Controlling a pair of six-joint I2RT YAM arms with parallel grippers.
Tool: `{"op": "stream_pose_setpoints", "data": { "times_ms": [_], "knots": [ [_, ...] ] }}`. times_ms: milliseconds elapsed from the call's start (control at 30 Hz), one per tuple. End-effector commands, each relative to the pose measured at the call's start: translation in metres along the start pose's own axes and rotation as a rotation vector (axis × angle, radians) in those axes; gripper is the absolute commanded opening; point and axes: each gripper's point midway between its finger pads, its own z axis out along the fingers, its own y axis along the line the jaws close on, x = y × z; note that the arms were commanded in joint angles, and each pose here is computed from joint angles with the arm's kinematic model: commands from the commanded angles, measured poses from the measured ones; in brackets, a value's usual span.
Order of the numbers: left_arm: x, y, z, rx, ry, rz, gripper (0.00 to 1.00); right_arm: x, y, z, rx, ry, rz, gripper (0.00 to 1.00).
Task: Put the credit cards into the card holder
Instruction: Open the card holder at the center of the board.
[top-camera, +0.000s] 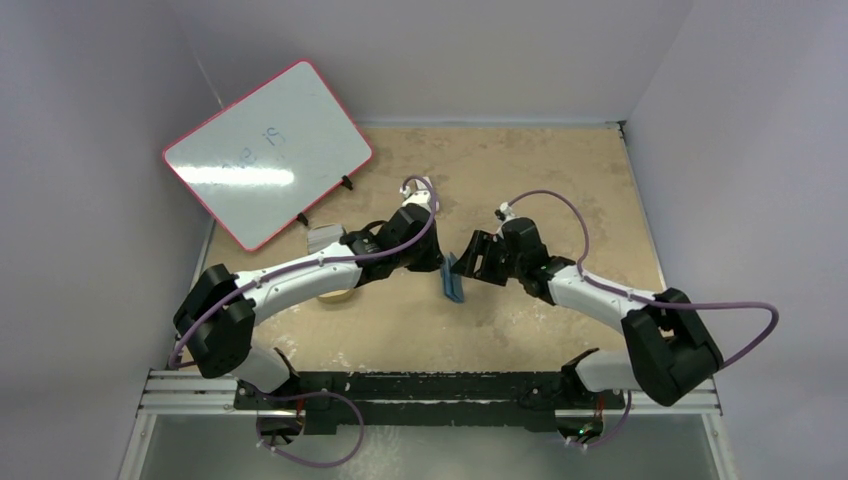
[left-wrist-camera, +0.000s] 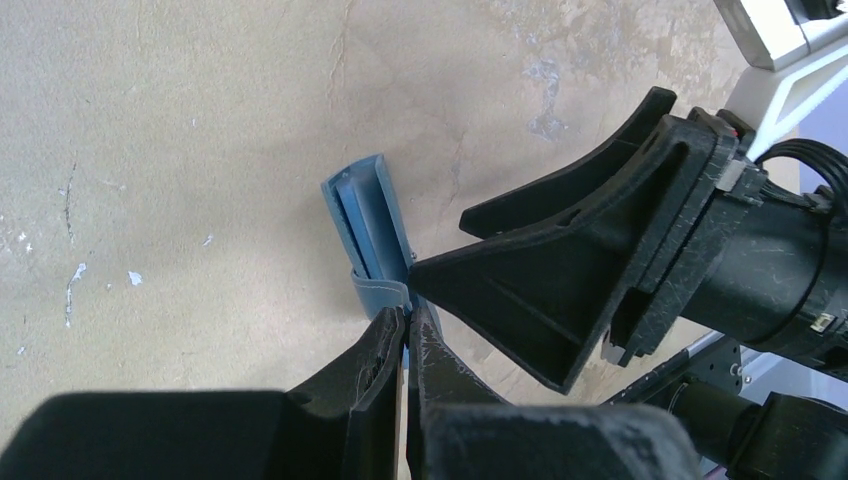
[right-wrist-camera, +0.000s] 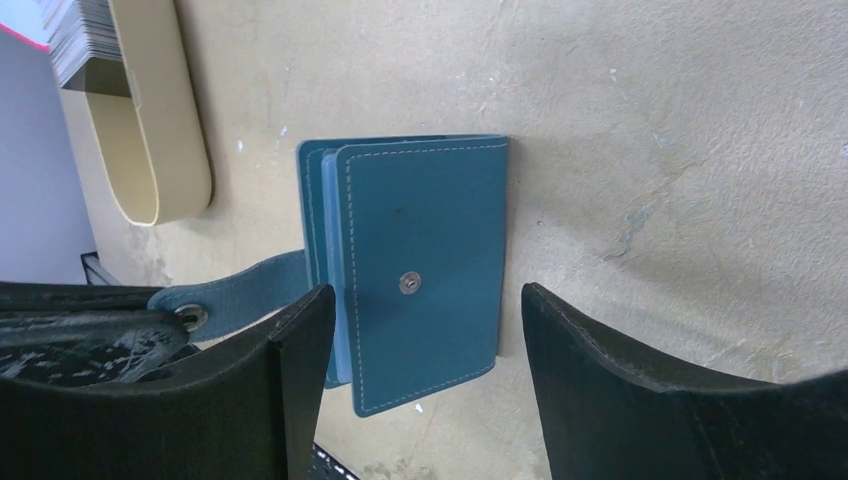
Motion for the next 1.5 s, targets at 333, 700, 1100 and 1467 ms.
{"op": "stream_pose_setpoints", "data": {
  "times_ms": [333, 700, 1100, 1467],
  "knots": [
    [-0.015, 0.000, -0.010, -0.016, -0.046, -0.005, 0.00, -0.011, -0.036, -0.009, 0.240, -0.035, -0.024, 0.52],
    [-0.003, 0.024, -0.013, -0.094, -0.035, 0.009, 0.00, -0.015, -0.060, -0.027, 0.390, -0.066, -0.024, 0.52],
    [0.008, 0.043, -0.012, -0.149, -0.024, 0.031, 0.00, -0.025, -0.065, -0.045, 0.480, -0.087, -0.042, 0.55],
    [0.015, 0.048, -0.008, -0.157, -0.010, 0.032, 0.00, -0.049, -0.070, -0.060, 0.601, -0.147, -0.061, 0.55]
  ]
}}
